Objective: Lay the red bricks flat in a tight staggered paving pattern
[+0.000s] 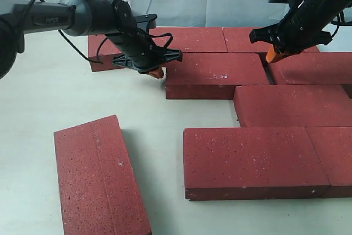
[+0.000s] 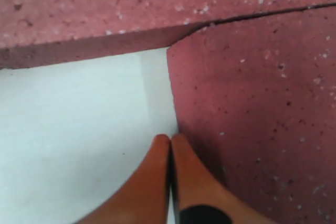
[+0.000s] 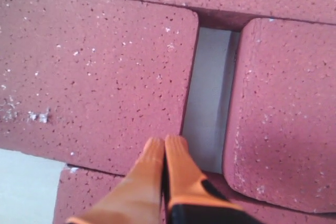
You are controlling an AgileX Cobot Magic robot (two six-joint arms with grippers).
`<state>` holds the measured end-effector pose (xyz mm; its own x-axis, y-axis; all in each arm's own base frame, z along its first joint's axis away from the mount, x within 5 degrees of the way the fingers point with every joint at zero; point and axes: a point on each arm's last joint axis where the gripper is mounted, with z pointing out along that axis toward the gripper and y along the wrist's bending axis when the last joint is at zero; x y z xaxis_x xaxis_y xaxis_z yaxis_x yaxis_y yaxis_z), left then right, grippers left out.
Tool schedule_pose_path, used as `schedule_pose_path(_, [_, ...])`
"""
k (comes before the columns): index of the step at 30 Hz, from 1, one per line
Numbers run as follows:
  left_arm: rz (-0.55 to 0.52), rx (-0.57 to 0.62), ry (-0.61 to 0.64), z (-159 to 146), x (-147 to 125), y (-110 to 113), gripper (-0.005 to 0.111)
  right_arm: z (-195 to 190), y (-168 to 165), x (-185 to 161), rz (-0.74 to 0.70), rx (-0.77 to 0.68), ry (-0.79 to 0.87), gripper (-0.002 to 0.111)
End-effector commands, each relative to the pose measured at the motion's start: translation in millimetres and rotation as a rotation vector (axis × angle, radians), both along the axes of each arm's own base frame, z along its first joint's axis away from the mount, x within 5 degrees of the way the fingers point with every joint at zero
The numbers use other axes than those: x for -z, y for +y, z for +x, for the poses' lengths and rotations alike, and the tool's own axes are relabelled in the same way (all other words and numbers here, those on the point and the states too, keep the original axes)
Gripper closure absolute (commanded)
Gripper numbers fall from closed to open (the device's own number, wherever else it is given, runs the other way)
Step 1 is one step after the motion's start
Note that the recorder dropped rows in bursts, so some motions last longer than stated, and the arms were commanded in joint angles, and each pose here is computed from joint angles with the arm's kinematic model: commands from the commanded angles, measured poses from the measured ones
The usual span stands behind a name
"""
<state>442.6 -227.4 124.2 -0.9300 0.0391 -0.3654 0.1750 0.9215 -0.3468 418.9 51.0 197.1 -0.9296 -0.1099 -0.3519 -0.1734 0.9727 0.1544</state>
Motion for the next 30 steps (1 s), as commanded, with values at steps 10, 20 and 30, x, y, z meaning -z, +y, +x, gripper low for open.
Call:
schedule_pose_path(10, [-0.095,0.089,-0.068,-11,-8,-46,0.107,0,-1,0,-0.008,-0.004,-0.005,0.109])
schedule_pose_path(20, [-0.102,0.071,-0.042,-11,10,-48,0.107,0,-1,0,-0.006,-0.004,-0.005,0.109])
schedule_pose_path(30, [-0.083,0.09,0.004,-9,6,-34,0.107,-1,-1,0,-0.006,-0.005,-0.001,0.109])
